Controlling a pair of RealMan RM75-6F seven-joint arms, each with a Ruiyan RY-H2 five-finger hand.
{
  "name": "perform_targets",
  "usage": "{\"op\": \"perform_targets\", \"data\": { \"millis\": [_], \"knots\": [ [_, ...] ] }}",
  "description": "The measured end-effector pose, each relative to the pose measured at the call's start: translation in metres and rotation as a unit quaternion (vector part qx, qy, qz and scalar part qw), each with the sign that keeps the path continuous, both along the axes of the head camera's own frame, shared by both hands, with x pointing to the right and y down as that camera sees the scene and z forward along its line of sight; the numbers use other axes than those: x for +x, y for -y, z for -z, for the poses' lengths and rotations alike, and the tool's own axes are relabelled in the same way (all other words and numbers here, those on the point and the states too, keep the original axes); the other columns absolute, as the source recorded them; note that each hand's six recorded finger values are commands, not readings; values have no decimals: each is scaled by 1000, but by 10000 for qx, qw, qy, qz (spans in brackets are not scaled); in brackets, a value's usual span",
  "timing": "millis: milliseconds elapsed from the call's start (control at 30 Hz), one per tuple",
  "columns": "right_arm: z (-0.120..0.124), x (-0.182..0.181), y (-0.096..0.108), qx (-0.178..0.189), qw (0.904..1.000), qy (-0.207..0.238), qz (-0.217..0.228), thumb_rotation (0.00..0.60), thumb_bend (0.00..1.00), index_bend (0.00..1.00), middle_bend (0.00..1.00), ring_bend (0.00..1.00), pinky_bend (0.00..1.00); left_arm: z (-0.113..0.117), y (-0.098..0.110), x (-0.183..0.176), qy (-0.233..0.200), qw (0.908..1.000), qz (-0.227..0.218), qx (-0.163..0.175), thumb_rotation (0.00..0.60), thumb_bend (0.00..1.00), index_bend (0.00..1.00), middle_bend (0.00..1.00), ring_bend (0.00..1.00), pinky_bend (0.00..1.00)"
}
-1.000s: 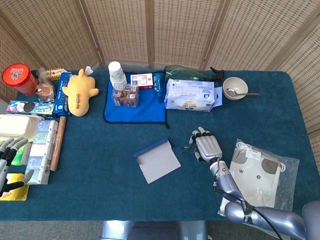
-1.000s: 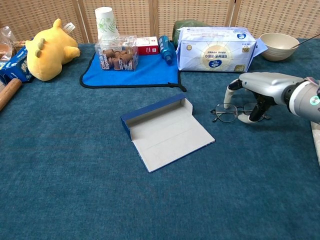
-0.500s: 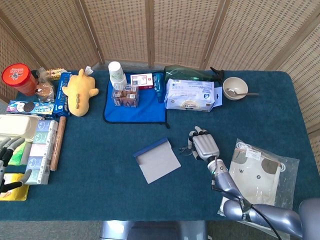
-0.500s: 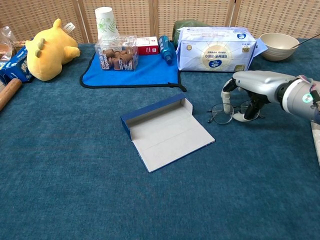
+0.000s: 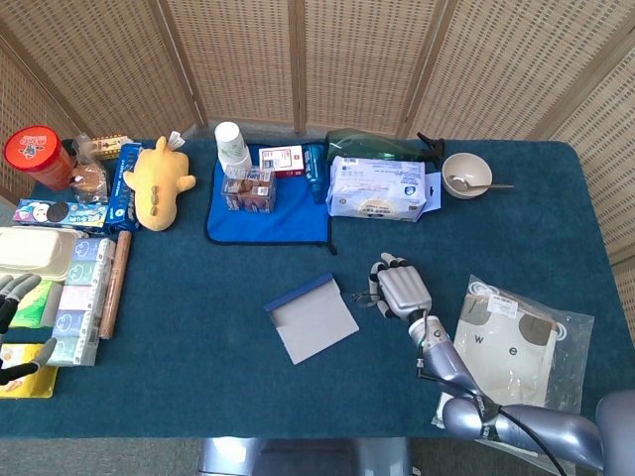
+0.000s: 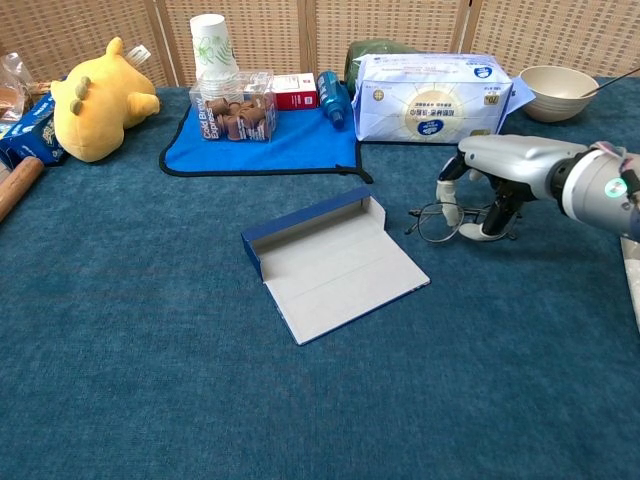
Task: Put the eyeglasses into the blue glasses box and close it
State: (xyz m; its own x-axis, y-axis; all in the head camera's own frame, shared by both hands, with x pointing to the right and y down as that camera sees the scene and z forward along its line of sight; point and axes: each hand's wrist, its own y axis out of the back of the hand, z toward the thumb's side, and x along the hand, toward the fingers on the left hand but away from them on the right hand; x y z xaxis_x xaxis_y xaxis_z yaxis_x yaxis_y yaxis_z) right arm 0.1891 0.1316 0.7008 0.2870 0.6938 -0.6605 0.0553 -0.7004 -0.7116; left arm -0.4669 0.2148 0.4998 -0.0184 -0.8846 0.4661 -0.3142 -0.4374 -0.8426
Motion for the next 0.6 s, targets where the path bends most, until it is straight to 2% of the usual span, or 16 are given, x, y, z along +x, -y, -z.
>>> {"op": "perform_targets", "data": {
  "millis": [300,600],
  "knots": [
    [31,-24,-26,-114,9985,93,523,600,341,585,305,125,207,0,0,3,-30,10000,-42,11,600,297,82,104,0,4],
    [40,-66,-38,-46,9938,60,1109,600,341,580,303,125,212,3,-3,0,0,10000,17,36,600,296,76,104,0,3]
  ]
}}
